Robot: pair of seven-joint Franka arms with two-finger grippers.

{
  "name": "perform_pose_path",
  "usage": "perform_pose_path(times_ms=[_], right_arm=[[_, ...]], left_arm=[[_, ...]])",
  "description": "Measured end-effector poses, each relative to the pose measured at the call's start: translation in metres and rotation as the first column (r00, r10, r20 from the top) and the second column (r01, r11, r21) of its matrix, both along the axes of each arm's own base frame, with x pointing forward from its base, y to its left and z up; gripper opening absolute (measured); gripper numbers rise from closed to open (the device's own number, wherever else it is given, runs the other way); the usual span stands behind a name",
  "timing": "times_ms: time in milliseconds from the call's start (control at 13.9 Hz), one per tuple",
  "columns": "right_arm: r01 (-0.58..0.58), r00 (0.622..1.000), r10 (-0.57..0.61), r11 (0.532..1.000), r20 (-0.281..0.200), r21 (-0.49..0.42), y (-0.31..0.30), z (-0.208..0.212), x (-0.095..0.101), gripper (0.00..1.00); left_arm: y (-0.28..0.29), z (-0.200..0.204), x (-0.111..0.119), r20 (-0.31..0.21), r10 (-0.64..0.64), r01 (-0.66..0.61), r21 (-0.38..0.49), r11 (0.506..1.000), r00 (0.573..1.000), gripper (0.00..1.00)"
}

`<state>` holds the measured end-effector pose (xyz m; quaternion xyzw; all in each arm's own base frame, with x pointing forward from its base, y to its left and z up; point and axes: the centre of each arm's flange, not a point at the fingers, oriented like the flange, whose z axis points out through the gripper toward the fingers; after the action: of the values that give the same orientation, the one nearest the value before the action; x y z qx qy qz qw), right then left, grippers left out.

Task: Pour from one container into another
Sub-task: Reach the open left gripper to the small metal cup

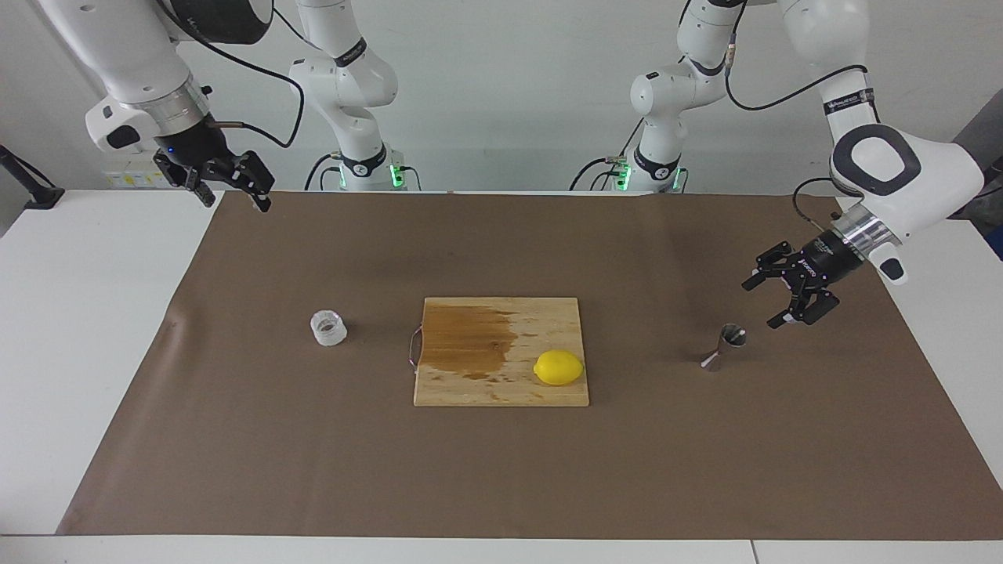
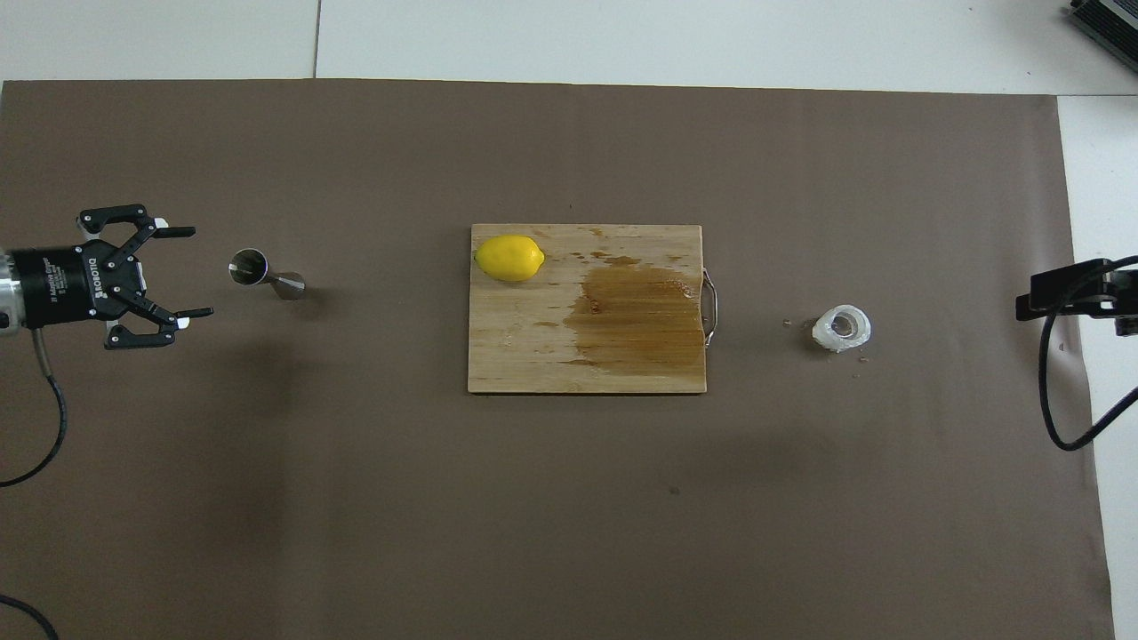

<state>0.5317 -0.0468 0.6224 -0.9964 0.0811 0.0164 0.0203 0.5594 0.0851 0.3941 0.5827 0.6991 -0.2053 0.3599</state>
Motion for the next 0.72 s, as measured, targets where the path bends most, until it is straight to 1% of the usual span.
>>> perform_pose_path(times_ms=[144,360,504,576,720], right_arm=[[0.0,1.0,0.0,1.0,0.0,0.0,0.0,0.0,0.0,1.0],[0.0,1.0,0.0,1.0,0.0,0.0,0.0,0.0,0.0,1.0],[0.0,1.0,0.0,1.0,0.0,0.0,0.0,0.0,0.0,1.0],[0.0,1.0,0.0,1.0,0.0,0.0,0.0,0.0,0.0,1.0],[0.0,1.0,0.0,1.0,0.0,0.0,0.0,0.0,0.0,1.0]], left_arm=[[0.012,-0.027,-0.016,-0.042,0.13,-0.134,-0.09,0.987,0.991,1.0],[0.011,-0.051,-0.029,-0.096,0.258,-0.271,-0.172,0.947,0.961,1.0],[0.006,-0.065,-0.036,-0.132,0.297,-0.319,-0.215,0.923,0.946,1.0],[0.004,-0.069,-0.038,-0.142,0.311,-0.337,-0.234,0.912,0.94,1.0],[0.0,-0.076,-0.038,-0.145,0.328,-0.356,-0.265,0.896,0.934,1.0]])
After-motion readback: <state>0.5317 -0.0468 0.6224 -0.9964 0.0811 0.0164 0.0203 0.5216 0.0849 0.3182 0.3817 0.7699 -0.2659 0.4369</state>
